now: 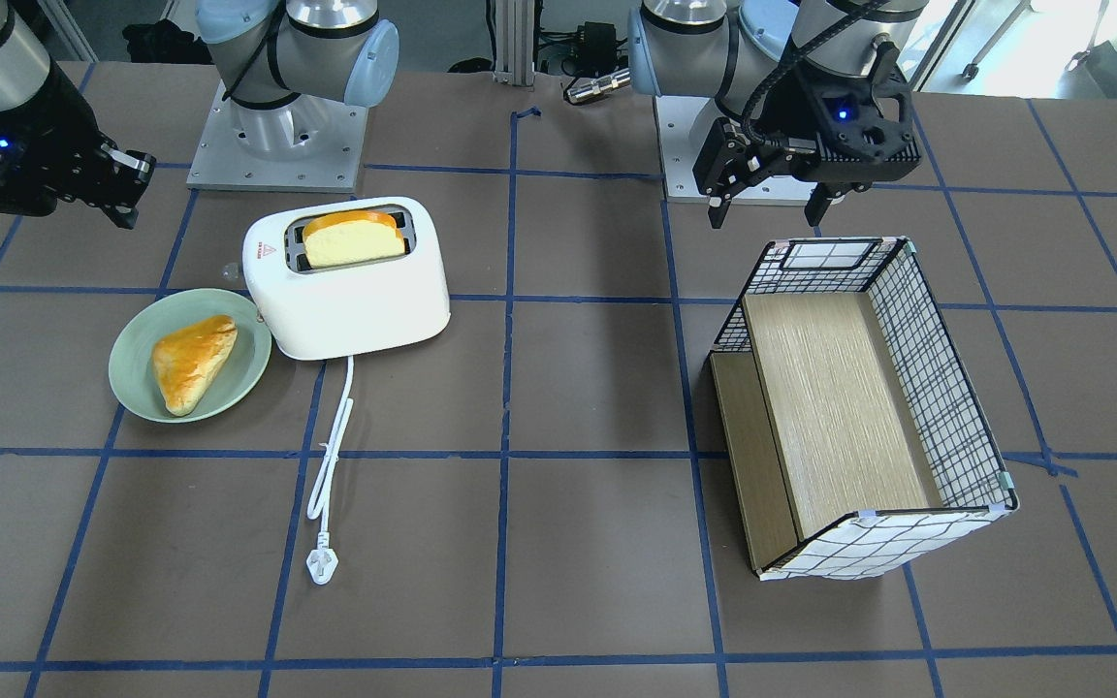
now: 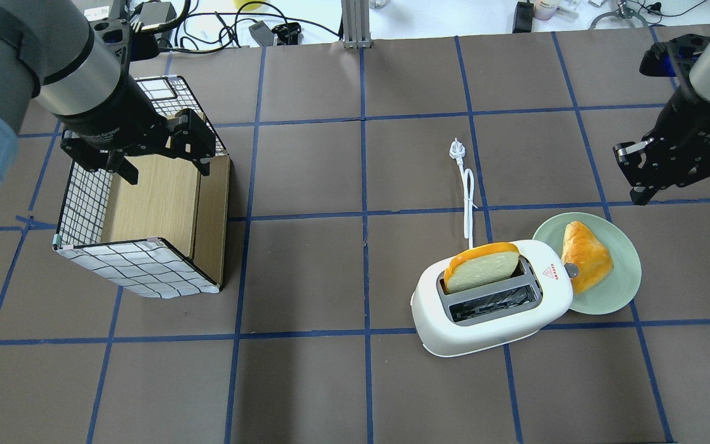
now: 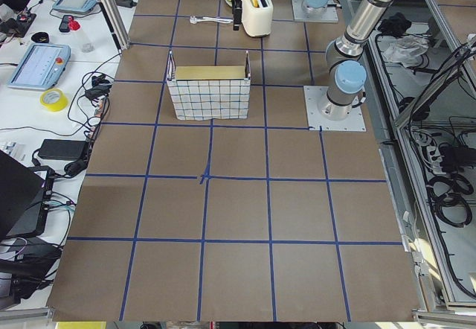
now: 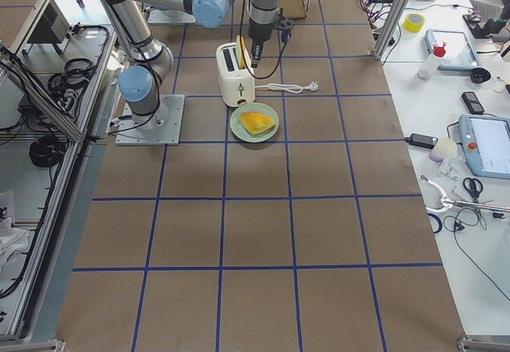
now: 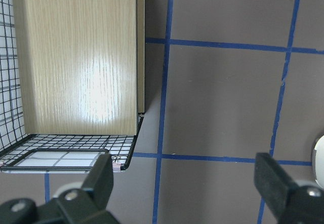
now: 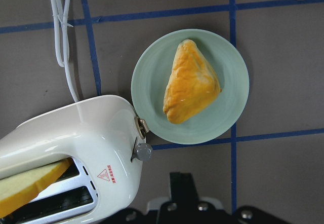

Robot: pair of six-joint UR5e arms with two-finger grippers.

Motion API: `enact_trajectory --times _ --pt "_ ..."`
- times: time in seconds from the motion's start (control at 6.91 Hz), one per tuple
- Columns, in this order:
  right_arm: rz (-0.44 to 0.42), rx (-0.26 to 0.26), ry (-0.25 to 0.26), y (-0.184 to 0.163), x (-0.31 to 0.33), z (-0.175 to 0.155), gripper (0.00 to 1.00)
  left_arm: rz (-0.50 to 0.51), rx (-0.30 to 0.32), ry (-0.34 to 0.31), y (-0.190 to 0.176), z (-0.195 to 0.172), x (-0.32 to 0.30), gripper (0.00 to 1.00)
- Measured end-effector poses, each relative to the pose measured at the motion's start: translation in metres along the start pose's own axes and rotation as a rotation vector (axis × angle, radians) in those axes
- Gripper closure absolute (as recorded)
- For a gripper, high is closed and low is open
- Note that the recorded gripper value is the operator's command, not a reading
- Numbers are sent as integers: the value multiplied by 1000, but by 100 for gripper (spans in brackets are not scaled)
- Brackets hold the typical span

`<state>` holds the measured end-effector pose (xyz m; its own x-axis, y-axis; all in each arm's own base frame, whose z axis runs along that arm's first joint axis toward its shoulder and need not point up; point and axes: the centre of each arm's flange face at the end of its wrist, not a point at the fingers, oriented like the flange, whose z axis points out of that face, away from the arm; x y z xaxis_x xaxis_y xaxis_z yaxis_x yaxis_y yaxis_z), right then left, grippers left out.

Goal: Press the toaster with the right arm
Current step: 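Move the right gripper down toward the toaster's side lever, then press the toaster lever downward with the right gripper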

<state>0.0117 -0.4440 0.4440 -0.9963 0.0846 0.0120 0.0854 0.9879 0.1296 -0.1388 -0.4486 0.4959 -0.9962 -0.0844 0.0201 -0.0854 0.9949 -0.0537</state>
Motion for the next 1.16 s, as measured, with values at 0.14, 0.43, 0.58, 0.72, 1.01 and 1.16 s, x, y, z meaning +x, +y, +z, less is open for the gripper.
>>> enact_trajectory --times 0.14,0.43,0.58,0.72,1.01,1.16 --pt "-1 -18 -26 1 -1 14 100 0 0 0 0 0 0 0" --pt "8 -51 -54 4 0 47 100 0 -1 0 0 0 0 0" --pt "19 -69 -61 6 4 64 100 0 0 0 0 0 0 0" --pt "26 -86 -67 9 6 79 100 0 0 0 0 0 0 0" --pt "30 -113 -89 13 5 97 100 0 -1 0 0 0 0 0" --pt "27 -120 -112 13 3 103 100 0 0 0 0 0 0 0"
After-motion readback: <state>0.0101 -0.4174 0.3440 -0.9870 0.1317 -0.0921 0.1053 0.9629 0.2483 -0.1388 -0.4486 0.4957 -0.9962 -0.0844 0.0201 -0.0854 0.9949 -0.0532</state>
